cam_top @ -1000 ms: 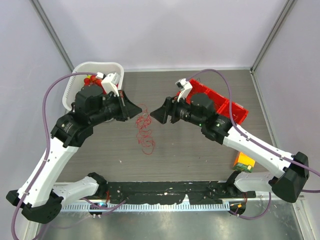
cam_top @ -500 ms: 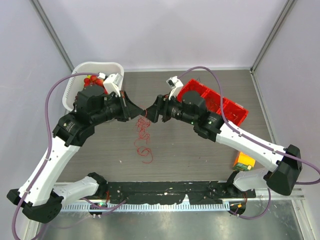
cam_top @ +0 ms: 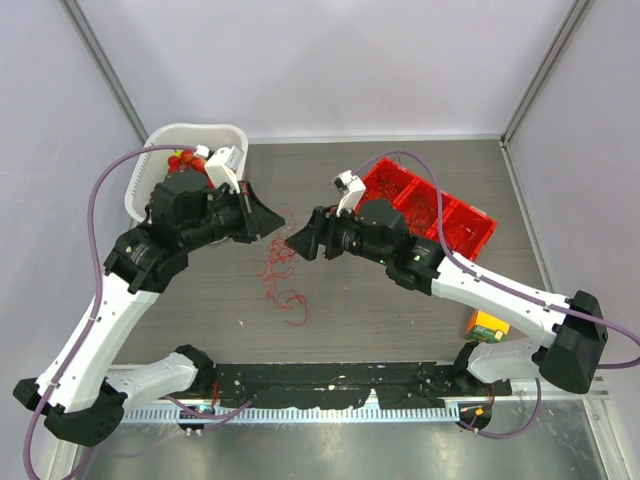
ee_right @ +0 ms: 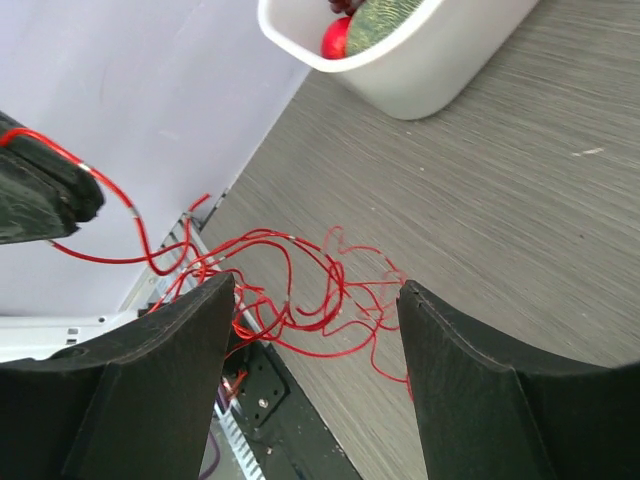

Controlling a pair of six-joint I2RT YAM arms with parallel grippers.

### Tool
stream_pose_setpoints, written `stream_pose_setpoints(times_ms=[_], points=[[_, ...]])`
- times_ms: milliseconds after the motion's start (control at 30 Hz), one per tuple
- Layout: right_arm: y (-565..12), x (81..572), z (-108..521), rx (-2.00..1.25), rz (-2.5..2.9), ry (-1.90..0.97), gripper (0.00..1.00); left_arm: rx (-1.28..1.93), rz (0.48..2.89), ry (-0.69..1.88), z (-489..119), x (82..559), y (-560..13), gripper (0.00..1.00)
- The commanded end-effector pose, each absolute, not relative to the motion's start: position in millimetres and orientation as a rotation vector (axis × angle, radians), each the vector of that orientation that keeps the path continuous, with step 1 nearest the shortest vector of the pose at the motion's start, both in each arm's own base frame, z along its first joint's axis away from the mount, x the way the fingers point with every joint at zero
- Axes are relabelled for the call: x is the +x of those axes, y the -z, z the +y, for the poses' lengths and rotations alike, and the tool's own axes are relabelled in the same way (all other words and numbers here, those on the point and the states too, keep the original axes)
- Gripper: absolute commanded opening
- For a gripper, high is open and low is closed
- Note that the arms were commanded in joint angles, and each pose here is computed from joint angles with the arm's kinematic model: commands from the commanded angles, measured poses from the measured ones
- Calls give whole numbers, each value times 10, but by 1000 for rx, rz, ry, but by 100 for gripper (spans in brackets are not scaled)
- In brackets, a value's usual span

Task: Untangle the cables
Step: Untie the cable.

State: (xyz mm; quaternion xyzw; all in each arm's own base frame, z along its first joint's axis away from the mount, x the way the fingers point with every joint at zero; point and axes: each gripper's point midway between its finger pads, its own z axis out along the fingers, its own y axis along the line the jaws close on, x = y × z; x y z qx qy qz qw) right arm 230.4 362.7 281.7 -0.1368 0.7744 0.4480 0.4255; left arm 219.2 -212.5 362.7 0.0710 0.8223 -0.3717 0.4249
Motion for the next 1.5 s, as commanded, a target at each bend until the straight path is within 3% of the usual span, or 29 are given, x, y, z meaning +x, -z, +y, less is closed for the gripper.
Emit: stream_pose_setpoints(times_ms=[0,267,433,567,733,1133,1333,1467], points=[[-3211,2192,3861,-373,1806,-1281,71,195,1985,960,-2121,2164,-3886,0],[-3130,2180,4154,-366,1779,-1394,69,235,1933,1101,-2268,2054,-4027,0],[-2211,2183,4152,-291,1949,-1330,63,276,1796,1209,-2355,1986,-4473,0],[-1322,2418,3872,-188,2128,-1105,62,300,1675,1293,-2370,1864,-4867,0],[-827,2582,3379,-92,2258,-958,61,246,1584,1152,-2046,1792,-5292,0],[-1274,2717,2832,-224,2209,-657,68,122,1427,1074,-1762,1820,-5761,0],[-2174,2324,3169,-600,1947,-834,72,137,1381,1094,-1776,1793,-5931,0],[-2832,2123,3313,-676,1770,-946,73,136,1369,1104,-1786,1791,-5972,0]])
